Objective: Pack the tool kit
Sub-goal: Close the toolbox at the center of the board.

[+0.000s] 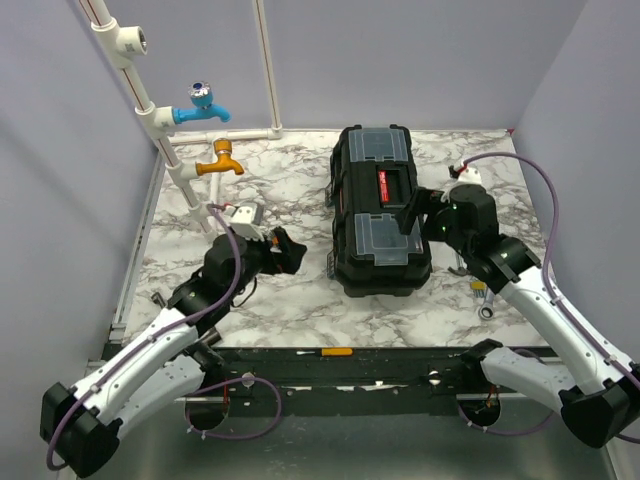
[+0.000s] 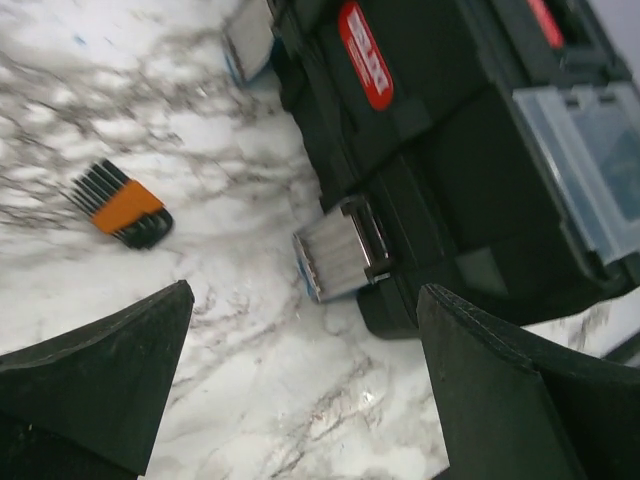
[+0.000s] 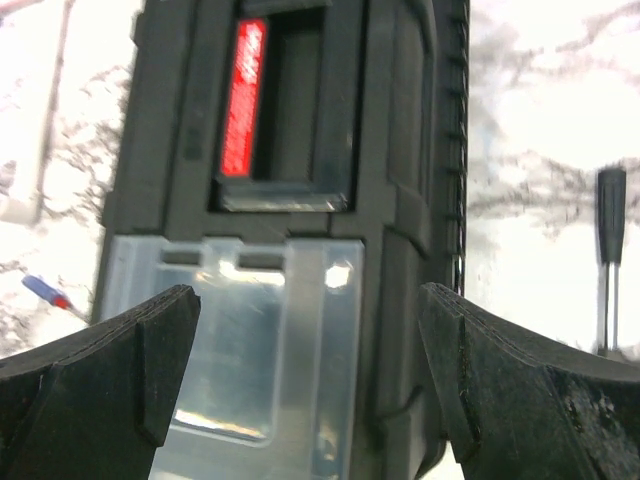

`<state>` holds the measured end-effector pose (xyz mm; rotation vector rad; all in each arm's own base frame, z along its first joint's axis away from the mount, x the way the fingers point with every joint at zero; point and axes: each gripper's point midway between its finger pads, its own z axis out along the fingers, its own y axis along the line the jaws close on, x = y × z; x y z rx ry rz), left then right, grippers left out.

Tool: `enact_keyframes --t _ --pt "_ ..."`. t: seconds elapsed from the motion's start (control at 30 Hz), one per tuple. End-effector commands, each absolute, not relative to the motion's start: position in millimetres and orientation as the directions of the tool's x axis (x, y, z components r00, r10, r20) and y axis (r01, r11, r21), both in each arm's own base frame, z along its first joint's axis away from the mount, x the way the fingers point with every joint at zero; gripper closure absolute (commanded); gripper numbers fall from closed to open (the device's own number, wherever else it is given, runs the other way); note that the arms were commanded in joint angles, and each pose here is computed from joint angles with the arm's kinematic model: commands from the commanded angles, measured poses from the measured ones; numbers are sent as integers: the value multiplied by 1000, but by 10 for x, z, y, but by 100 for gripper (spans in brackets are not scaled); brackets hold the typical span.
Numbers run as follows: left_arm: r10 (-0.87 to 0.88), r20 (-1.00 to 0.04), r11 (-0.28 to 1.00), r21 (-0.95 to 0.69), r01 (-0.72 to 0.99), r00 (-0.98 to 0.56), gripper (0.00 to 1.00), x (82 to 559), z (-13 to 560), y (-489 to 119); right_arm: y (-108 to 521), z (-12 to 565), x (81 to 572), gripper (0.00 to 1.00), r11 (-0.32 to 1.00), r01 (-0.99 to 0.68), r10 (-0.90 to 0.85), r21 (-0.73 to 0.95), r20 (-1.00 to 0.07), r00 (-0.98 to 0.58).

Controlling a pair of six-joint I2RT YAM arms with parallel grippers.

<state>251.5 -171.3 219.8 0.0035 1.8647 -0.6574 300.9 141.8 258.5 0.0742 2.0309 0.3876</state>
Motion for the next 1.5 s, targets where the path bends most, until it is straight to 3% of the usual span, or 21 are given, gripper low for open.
enact_keyframes --t 0.0,0.17,0.4,0.8,1.0,1.1,1.33,1.47 --pt "-214 -846 714 -476 513 -488 3 2369 2034 -2281 1351 2111 2825 0 944 -43 247 327 -790 -562" --pt "-134 -840 643 -477 599 -525 3 2334 1903 -2648 1375 1887 2699 0 928 -55 270 368 -768 -581" --pt "-75 -827 527 -507 682 -557 4 2293 1876 -3182 1230 1636 2726 0 953 37 259 299 -750 -608" --pt "22 -829 445 -492 748 -559 5 2193 1812 -3851 920 2863 2991 0 960 61 280 274 -918 -282" --pt "49 -837 348 -497 795 -545 5 1978 1873 -4162 892 3179 3135 0 958 86 287 275 -934 -210" --pt "80 -872 221 -457 862 -483 5 1739 2060 -4244 883 3225 3215 0 959 105 278 261 -940 -197" --pt "115 -911 369 -332 868 -397 3 1895 2239 -3890 1111 3119 3456 0 975 51 221 215 -938 -266" --pt "16 -887 422 -412 808 -461 1 2151 2208 -3490 1237 2988 3671 0 990 16 135 139 -919 -371"
